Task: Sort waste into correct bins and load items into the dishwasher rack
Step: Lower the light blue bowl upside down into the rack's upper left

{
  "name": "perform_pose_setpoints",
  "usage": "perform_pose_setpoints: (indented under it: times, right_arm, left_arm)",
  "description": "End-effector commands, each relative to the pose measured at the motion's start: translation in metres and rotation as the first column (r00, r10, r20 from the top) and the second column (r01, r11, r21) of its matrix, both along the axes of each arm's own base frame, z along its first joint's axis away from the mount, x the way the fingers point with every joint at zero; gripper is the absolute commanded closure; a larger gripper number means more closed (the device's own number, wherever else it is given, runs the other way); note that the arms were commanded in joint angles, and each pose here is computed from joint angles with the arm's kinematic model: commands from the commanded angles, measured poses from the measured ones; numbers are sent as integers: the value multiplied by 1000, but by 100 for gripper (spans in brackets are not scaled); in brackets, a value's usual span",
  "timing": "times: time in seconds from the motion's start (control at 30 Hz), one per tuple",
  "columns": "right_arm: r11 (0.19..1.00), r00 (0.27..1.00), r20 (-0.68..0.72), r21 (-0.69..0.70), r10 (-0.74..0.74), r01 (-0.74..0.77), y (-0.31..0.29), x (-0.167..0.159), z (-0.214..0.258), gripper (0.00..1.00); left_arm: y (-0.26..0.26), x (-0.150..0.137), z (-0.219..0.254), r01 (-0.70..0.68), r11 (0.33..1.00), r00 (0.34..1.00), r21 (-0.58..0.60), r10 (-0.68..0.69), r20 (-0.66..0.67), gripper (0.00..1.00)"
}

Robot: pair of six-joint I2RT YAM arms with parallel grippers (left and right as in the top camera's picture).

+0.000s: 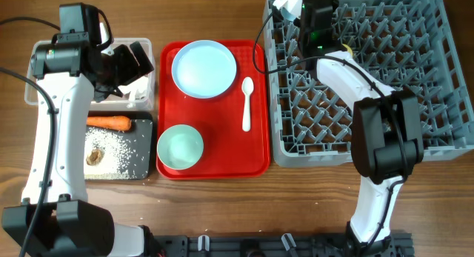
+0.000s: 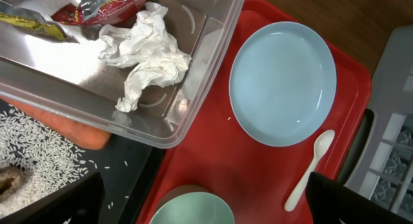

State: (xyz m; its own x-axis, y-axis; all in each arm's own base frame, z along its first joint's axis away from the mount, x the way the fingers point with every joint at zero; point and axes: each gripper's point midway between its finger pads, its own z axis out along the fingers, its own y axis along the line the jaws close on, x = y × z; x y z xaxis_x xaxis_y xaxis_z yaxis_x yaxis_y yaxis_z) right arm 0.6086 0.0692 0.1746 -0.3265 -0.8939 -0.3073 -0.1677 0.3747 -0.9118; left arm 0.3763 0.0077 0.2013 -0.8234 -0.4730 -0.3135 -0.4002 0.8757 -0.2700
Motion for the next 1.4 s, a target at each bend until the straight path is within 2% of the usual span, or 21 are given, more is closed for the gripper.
perform_pose_setpoints:
  times: [0.0, 0.2, 0.7, 0.8, 0.9, 0.97, 1.0, 1.03, 1.1, 1.2, 1.37]
  right_arm:
    - [995, 994, -33, -9, -101, 100, -13, -6, -19, 96]
    - [965, 966, -10, 36, -259, 260, -31, -18, -20, 96]
    - [973, 957, -191, 38, -216, 227, -14, -38, -59, 93]
    - [974, 955, -208, 37, -209, 222, -11, -42, -58, 82]
    - [980, 956, -232, 44, -177, 192, -4, -47, -54, 65]
    - [982, 957, -237, 50, -165, 182, -1, -50, -48, 48]
    - [982, 958, -234, 54, -165, 182, -1, -51, -42, 30]
    - [982, 960, -231, 60, -161, 179, -1, -53, -35, 18]
    - [985, 961, -245, 77, -131, 153, 3, -59, -25, 6]
    - [989, 952, -295, 98, -78, 111, 7, -75, -10, 2]
    - [972, 957, -287, 216, -28, 93, 15, -93, 21, 8]
  left_arm:
    - [0, 2, 5, -1, 1000, 1000, -10, 1, 14, 0]
    - [0, 2, 5, -1, 1000, 1000, -10, 1, 14, 0]
    - [0, 2, 5, -1, 1000, 1000, -10, 1, 14, 0]
    - [0, 2, 5, -1, 1000, 1000, -10, 1, 14, 0]
    - [0, 2, 5, -1, 1000, 1000, -10, 1, 14, 0]
    - [0, 2, 5, -1, 1000, 1000, -10, 1, 14, 0]
    - [0, 2, 5, -1, 1000, 1000, -10, 1, 15, 0]
    - [0, 2, 5, -1, 1000, 1000, -10, 1, 15, 0]
    - [0, 2, 5, -1, 1000, 1000, -10, 1, 14, 0]
    - [0, 2, 5, -1, 1000, 1000, -10, 1, 14, 0]
    - [0, 2, 5, -1, 1000, 1000, -10, 1, 14, 0]
